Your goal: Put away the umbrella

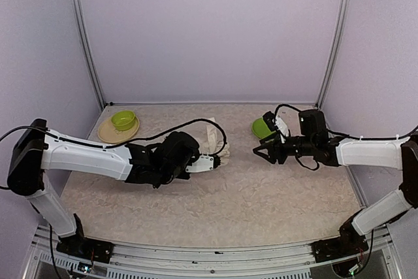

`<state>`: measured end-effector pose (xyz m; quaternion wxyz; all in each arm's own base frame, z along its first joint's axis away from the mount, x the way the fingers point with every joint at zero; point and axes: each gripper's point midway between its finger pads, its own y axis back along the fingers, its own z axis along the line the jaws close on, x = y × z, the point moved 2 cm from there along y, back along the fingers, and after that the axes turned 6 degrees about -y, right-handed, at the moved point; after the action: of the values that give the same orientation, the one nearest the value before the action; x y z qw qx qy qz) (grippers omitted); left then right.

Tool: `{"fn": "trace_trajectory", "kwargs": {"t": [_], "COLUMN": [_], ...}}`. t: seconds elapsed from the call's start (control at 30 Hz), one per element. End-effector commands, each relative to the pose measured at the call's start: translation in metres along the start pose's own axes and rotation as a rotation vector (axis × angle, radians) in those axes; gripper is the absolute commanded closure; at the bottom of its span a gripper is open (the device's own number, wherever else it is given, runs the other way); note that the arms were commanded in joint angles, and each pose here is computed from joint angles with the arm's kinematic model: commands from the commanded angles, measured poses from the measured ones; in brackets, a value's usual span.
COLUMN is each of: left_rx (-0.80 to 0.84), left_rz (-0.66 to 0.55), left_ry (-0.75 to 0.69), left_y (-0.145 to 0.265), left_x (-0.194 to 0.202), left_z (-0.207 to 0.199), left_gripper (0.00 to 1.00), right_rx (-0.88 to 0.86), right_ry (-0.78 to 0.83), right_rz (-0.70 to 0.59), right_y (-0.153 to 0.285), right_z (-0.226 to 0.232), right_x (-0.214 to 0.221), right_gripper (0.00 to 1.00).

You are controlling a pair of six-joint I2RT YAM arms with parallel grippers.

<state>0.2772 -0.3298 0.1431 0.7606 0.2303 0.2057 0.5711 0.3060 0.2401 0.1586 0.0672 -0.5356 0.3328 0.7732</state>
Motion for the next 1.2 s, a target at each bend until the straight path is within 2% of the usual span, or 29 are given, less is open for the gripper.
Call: {"fn": "trace_trajectory", "kwargs": {"t": [0.0, 0.07, 0.17, 0.27, 0.33, 0.43, 0.5, 0.53, 0.6, 0.7, 0.8, 0.9, 1.17], "left_rx": [-0.546, -0.619, -0.7, -0.727, -0.735, -0.67, -0.57, -0.499, -0.333, -0.171, -0.101, -0.104, -0.092], "left_rz": [0.249, 0.315, 0.366, 0.378, 0.359, 0.246, 0.086, -0.032, -0.187, -0.349, -0.394, -0.437, -0.556], "left_ry": [-0.055, -0.168, -0.23, -0.221, -0.16, 0.001, 0.123, 0.18, 0.292, 0.407, 0.455, 0.509, 0.593], "left_y": [0.04, 0.036, 0.029, 0.028, 0.032, 0.036, 0.045, 0.05, 0.059, 0.084, 0.097, 0.109, 0.135], "left_x": [0.038, 0.054, 0.067, 0.065, 0.062, 0.052, 0.036, 0.022, 0.004, -0.02, -0.031, -0.035, -0.047], "left_z": [0.104, 0.097, 0.091, 0.097, 0.108, 0.125, 0.135, 0.137, 0.138, 0.153, 0.157, 0.17, 0.196], "left_gripper": [1.0, 1.0, 1.0, 1.0, 1.0, 1.0, 1.0, 1.0, 1.0, 1.0, 1.0, 1.0, 1.0], "right_rx": [-0.028, -0.043, -0.059, -0.074, -0.068, -0.058, -0.061, -0.07, -0.097, -0.151, -0.2, -0.315, -0.487], "right_ry": [0.071, 0.087, 0.1, 0.116, 0.127, 0.127, 0.122, 0.118, 0.112, 0.099, 0.073, 0.09, 0.14], "right_rz": [-0.136, -0.163, -0.197, -0.22, -0.227, -0.218, -0.219, -0.22, -0.24, -0.277, -0.308, -0.324, -0.378], "right_y": [0.013, 0.016, 0.021, 0.028, 0.033, 0.037, 0.039, 0.04, 0.042, 0.041, 0.035, 0.025, 0.015], "right_z": [0.011, 0.015, 0.02, 0.026, 0.029, 0.03, 0.031, 0.033, 0.038, 0.045, 0.051, 0.077, 0.127], "right_x": [-0.047, -0.057, -0.068, -0.076, -0.079, -0.074, -0.07, -0.067, -0.066, -0.067, -0.073, -0.08, -0.085], "right_gripper": [0.46, 0.47, 0.47, 0.47, 0.47, 0.46, 0.46, 0.46, 0.46, 0.45, 0.45, 0.43, 0.25]}}
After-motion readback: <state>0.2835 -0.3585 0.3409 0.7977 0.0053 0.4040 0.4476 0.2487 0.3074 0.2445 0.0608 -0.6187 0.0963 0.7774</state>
